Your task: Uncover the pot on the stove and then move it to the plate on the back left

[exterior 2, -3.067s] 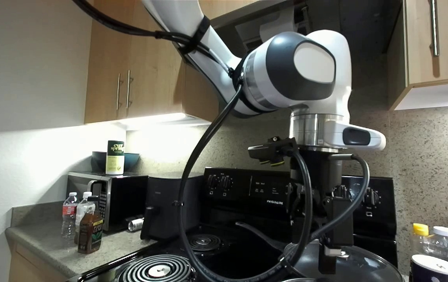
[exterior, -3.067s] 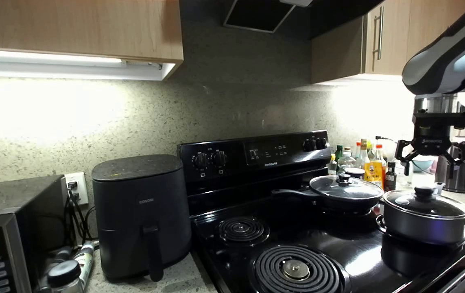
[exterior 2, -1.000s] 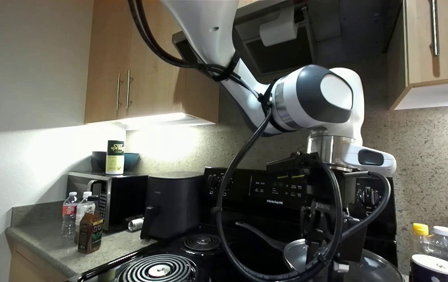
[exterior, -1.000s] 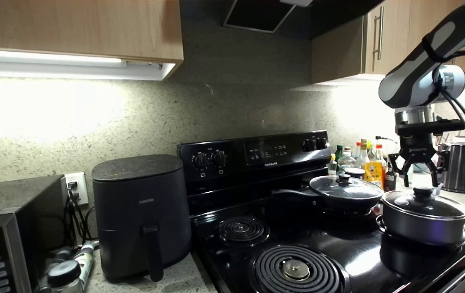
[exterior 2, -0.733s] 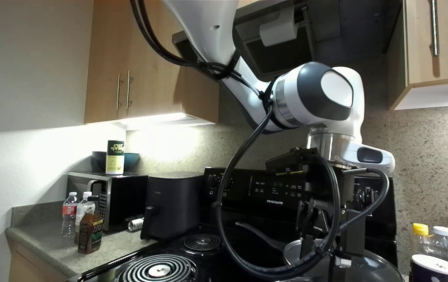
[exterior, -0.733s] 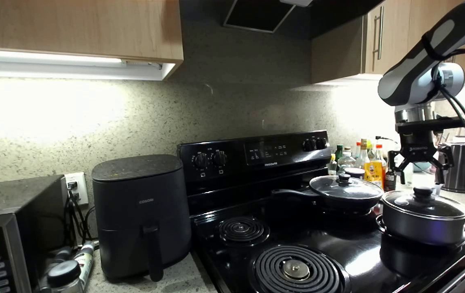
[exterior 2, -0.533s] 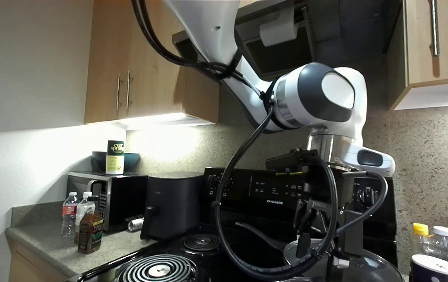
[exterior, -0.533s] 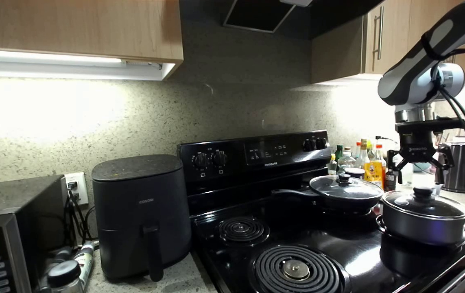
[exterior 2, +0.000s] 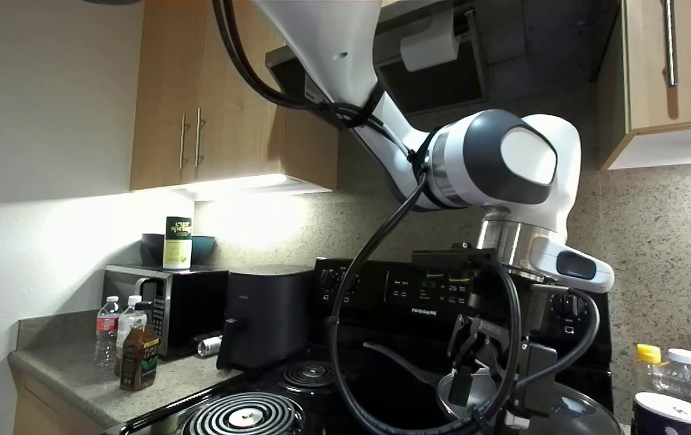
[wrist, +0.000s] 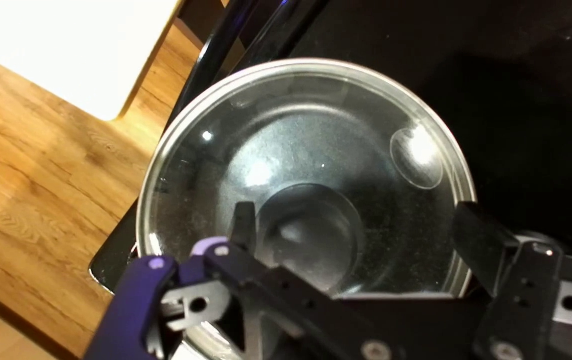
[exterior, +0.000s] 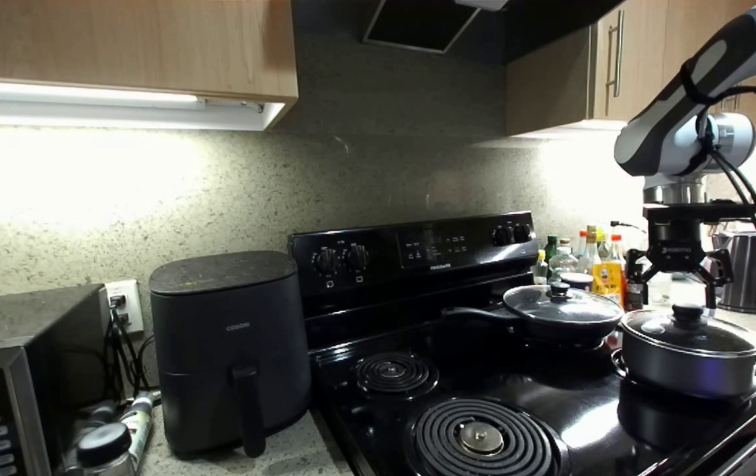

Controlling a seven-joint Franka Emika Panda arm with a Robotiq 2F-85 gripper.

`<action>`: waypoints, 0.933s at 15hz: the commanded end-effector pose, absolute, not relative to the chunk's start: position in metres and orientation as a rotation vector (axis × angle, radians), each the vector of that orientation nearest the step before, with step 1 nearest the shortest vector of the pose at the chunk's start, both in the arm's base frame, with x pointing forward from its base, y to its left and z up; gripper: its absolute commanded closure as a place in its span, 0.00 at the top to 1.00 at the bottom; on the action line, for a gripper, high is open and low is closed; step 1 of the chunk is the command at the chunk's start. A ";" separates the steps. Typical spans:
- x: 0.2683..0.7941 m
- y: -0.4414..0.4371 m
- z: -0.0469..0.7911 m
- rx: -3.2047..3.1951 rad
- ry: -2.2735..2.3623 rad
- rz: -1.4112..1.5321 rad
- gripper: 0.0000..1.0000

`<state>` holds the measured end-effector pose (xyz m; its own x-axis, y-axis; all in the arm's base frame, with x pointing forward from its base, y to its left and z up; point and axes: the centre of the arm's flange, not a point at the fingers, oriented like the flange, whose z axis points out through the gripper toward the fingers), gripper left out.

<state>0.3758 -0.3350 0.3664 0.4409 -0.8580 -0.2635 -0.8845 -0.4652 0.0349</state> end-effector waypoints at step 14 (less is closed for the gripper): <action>0.375 -0.361 0.354 -2.573 1.607 0.402 0.31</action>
